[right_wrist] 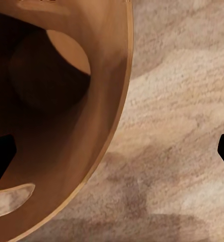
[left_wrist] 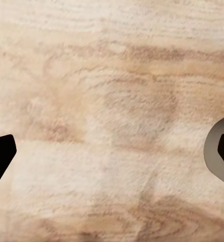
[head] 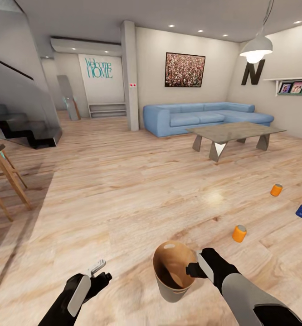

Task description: Put the three can of soda from the living room inside the tash can in the kitchen.

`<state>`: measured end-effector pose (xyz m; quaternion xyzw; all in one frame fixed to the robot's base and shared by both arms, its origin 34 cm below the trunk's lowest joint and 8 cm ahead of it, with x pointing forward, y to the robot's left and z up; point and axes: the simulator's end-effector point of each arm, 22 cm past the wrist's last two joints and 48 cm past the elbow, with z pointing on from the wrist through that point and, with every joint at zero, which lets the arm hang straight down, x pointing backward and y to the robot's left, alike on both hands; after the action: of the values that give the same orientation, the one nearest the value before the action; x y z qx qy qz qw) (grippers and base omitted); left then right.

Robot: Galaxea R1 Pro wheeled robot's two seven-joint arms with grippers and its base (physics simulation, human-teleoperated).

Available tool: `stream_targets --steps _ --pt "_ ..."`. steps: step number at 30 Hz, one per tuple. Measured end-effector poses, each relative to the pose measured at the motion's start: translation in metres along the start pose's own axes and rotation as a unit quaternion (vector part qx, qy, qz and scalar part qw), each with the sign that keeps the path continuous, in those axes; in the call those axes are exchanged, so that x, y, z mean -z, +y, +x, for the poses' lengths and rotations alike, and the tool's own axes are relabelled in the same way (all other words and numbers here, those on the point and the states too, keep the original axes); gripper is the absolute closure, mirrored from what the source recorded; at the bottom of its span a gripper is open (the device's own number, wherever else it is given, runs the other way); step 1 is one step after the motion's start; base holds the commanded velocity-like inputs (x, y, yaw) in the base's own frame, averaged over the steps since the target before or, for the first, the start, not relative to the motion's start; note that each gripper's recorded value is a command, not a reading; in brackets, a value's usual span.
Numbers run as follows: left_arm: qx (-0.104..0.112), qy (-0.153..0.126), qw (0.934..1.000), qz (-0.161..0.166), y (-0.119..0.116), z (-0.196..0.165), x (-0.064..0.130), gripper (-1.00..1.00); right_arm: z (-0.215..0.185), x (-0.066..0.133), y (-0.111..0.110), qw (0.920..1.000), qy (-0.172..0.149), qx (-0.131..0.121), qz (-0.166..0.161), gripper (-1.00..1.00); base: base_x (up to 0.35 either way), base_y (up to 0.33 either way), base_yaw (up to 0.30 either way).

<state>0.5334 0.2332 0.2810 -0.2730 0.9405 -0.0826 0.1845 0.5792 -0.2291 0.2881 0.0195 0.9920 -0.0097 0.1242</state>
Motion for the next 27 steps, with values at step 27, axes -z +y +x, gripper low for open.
stream_targets --steps 27 --pt "-0.021 0.017 0.9996 -0.010 0.003 0.018 -0.015 -1.00 0.016 -0.020 0.000 0.9998 0.022 0.000 0.001 -1.00 0.114 0.000 0.000"
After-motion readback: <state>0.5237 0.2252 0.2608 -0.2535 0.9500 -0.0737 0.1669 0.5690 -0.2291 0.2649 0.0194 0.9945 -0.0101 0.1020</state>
